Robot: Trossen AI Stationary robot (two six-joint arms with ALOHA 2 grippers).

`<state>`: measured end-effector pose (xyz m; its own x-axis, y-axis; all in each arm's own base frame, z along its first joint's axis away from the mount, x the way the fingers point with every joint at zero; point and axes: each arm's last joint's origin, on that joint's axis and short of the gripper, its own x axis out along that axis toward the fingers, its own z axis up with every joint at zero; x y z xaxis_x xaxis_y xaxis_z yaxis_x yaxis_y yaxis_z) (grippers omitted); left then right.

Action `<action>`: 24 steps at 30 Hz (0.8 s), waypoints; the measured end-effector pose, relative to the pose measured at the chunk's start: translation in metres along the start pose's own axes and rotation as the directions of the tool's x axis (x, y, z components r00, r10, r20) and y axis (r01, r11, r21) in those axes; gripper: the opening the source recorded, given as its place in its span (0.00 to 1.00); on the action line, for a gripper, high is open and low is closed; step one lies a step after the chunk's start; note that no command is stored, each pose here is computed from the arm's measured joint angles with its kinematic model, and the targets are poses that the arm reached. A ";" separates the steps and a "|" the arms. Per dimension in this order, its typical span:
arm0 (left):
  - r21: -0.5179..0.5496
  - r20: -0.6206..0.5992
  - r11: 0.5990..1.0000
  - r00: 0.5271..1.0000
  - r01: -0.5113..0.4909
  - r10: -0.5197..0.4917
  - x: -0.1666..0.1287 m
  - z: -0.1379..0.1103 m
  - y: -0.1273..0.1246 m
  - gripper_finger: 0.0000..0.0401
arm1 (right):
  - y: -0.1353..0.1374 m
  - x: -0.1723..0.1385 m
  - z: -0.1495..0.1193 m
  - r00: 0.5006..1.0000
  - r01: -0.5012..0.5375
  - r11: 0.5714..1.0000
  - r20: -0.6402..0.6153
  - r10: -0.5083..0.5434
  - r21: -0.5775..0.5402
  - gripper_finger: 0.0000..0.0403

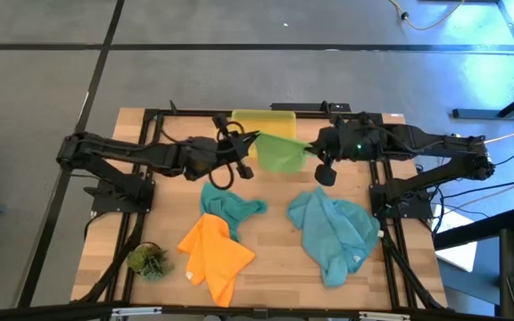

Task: Fold microfiber towels
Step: Fold the green microfiber cloth

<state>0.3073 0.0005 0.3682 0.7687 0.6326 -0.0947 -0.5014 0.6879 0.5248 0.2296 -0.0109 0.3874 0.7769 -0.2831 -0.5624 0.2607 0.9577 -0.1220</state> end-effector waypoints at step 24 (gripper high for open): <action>0.025 -0.199 0.999 0.980 0.020 -0.014 -0.024 -0.017 -0.028 0.00 | 0.000 0.042 -0.005 0.992 -0.014 0.994 -0.123 0.000 -0.111 0.00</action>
<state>0.2962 -0.0277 0.3416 0.6813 0.6809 -0.2685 -0.4759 0.6909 0.5442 0.2591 -0.0228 0.3597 0.7008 -0.2748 -0.6583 0.1850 0.9613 -0.2043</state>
